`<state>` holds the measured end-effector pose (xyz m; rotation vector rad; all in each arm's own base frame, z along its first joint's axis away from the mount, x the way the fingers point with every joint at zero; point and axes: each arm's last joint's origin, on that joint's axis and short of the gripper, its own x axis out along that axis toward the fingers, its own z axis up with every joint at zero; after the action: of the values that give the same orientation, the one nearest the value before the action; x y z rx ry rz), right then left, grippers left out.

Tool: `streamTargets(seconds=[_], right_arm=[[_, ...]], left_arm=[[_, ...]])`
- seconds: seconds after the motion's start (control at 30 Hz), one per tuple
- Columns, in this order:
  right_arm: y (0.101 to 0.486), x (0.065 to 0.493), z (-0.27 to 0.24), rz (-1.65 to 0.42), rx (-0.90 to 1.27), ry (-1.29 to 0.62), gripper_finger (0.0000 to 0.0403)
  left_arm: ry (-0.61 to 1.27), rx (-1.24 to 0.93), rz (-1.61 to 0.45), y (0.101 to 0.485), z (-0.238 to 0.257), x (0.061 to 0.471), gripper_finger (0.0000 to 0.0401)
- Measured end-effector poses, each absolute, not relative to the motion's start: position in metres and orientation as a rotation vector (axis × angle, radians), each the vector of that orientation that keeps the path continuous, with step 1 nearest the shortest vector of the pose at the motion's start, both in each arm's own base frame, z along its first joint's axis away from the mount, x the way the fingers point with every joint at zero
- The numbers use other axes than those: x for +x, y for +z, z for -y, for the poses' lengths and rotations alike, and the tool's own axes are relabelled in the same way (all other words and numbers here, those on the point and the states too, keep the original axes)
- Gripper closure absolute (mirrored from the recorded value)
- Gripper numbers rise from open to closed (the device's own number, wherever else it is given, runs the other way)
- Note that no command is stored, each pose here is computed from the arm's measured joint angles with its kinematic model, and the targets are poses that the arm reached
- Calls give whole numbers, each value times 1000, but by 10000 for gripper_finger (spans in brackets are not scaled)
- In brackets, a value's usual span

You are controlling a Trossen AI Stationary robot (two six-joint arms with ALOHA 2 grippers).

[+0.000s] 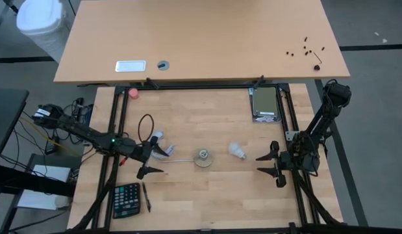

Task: Screw lightbulb
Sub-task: Return to Home Position

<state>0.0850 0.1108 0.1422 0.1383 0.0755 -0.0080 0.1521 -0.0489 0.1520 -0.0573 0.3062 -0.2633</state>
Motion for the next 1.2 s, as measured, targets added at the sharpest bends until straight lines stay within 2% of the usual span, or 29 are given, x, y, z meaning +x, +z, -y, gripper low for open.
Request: streamTargets(seconds=[0.4,0.53,0.73,1.07,1.2], right_arm=[[150,84,-108,-47,195,-3,204],[159,82,-104,-12,265,2,204],[159,81,-96,-23,237,-26,204],[146,86,-70,-113,65,-193,204],[149,89,-59,-92,97,-285,204]], left_arm=[[-264,-58,-299,153,49,151,48],[-270,-75,-205,157,46,143,48],[-275,-90,-112,156,42,130,48],[-283,-116,28,172,38,119,48],[-285,-122,62,176,36,112,48]])
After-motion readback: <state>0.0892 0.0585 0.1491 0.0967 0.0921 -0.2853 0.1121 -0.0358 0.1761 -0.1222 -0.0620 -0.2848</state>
